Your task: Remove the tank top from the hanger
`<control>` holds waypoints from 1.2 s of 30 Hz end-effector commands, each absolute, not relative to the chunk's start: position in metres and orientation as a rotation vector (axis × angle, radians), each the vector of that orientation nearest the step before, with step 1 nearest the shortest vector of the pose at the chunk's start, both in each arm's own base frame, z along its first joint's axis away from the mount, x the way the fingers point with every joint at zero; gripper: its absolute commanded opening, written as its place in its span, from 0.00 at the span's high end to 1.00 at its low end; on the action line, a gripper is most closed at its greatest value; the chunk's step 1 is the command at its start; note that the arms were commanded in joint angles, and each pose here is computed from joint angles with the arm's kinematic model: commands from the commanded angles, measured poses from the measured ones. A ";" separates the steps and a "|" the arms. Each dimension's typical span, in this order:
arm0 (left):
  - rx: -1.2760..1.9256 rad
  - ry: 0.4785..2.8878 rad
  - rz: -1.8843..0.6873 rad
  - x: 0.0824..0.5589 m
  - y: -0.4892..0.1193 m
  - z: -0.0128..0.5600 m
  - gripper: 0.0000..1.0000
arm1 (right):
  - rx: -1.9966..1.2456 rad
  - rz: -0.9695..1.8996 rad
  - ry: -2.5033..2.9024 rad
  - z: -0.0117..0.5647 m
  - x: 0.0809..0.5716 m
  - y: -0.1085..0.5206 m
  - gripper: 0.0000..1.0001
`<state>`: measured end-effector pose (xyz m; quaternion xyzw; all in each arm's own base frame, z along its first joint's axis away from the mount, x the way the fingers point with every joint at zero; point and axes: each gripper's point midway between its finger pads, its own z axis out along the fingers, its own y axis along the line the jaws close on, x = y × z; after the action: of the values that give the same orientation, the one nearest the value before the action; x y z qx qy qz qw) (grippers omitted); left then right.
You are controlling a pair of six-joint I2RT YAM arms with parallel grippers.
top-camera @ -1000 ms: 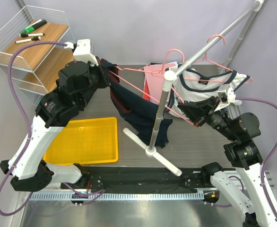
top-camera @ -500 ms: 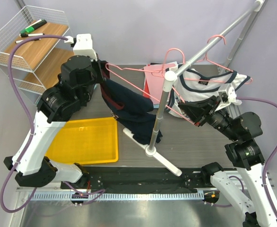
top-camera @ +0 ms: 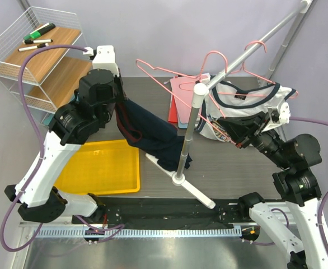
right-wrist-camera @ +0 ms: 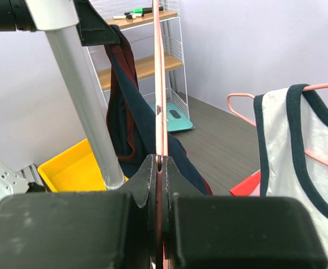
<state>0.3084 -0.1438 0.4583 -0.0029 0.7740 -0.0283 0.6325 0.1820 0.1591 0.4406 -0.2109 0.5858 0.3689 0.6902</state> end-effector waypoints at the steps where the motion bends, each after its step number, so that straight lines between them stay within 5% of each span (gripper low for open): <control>1: -0.061 1.699 -0.177 0.298 -0.140 0.485 1.00 | -0.454 0.776 1.263 0.457 0.169 0.148 0.99; 29: 0.039 1.535 -0.689 0.249 -0.181 0.560 1.00 | -0.352 0.741 1.438 0.390 0.158 0.130 0.98; 36: 0.071 1.444 -0.683 0.244 -0.176 0.590 1.00 | -0.329 0.725 1.431 0.386 0.155 0.124 0.75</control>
<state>0.2511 -0.1827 0.5409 0.0276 0.7068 -0.2820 0.6482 0.1555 0.1267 0.3854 -0.1526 0.6406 0.3250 0.6787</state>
